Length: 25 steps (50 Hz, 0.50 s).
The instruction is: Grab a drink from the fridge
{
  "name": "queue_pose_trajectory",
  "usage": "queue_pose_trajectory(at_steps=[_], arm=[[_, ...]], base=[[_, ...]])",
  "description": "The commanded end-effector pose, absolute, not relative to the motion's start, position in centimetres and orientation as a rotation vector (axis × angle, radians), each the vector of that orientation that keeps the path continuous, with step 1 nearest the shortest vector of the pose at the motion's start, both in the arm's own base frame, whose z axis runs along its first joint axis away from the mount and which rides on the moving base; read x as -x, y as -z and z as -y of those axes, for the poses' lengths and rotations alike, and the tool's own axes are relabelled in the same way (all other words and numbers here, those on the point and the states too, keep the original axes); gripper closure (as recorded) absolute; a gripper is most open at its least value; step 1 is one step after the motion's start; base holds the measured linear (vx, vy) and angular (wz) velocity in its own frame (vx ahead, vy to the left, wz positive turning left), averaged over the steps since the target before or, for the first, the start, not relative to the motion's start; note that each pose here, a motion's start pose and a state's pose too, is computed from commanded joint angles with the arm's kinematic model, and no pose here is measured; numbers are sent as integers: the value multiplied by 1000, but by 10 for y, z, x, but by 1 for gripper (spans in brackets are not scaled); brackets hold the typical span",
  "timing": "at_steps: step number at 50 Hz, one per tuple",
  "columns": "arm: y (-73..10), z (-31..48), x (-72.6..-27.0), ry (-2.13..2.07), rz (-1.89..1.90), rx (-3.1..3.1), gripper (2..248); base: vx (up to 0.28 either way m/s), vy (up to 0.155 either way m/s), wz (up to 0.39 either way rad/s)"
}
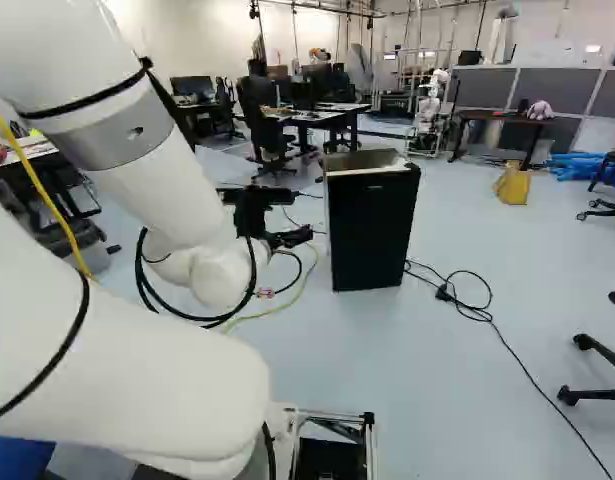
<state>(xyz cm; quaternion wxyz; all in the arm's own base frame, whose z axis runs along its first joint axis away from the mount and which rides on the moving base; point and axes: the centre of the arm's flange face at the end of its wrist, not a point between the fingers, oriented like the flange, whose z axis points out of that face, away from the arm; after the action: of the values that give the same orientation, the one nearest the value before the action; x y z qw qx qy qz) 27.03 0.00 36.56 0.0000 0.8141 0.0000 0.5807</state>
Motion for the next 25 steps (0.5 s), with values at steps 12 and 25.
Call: queue_pose_trajectory(at_steps=[12,25], arm=[[-366,0,-270,-1824,0,-2558,3],[-366,0,-270,-1824,0,-2558,3]], base=[[0,0,0],[43,25,16]])
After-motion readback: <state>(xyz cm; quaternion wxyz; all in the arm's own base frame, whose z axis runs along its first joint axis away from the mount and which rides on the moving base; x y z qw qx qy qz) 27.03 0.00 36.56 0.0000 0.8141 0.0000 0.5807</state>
